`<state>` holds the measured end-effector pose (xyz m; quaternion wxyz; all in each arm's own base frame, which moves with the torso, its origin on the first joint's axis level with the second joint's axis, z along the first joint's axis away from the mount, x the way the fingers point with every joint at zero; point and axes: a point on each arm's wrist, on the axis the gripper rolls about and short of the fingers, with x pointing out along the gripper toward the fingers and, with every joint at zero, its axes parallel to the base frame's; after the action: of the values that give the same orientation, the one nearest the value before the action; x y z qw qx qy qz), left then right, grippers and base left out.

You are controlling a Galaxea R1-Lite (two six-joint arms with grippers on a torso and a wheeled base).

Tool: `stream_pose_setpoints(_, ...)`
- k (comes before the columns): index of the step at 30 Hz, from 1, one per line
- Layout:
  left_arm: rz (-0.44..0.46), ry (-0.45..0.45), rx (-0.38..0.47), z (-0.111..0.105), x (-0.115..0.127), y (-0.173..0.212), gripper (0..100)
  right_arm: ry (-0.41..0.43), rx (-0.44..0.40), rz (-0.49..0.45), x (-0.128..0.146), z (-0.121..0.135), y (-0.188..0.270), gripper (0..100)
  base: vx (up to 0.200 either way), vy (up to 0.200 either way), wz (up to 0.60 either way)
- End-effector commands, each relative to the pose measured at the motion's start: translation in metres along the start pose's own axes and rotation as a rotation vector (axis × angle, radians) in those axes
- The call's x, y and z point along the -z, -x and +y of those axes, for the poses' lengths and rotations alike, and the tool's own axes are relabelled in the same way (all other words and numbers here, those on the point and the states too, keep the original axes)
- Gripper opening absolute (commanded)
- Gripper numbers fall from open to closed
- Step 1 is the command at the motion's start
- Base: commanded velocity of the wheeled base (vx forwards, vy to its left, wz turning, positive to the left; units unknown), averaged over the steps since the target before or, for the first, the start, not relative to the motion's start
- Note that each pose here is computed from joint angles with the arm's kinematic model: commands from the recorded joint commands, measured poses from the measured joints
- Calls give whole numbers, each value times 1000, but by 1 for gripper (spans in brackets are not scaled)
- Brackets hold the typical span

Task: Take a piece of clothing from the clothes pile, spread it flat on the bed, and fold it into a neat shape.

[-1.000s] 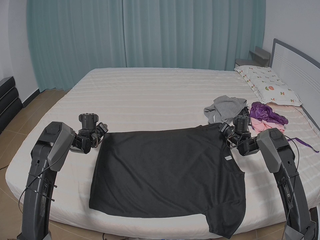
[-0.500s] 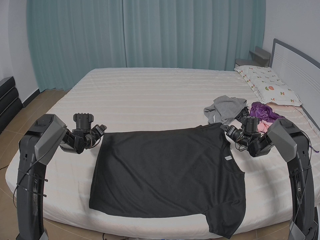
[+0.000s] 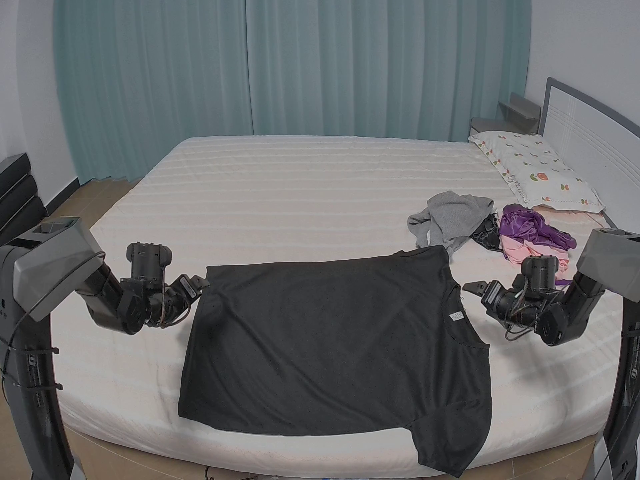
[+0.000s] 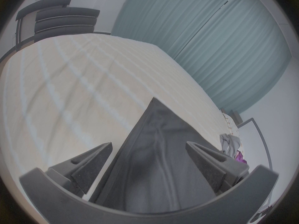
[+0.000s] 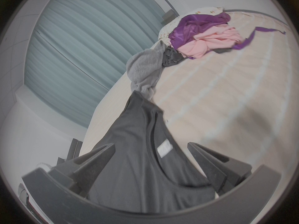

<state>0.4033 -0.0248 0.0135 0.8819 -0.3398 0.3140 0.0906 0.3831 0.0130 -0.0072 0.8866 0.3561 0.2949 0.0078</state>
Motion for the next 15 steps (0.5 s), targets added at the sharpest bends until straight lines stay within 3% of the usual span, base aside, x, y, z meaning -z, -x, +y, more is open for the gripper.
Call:
stream_pose_setpoints(1, 82, 2, 14, 22, 45, 87, 100, -64, -53, 39, 31, 1, 103, 100, 0, 0, 0)
stream_pose_setpoints(4, 147, 5, 26, 34, 61, 97, 100, -101, -28, 82, 44, -6, 110, 100, 0, 0, 0)
stream_pose_setpoints(15, 241, 65, 3, 52, 78, 106, 100, -126, -44, 163, 59, -14, 118, 100, -200, 0, 0)
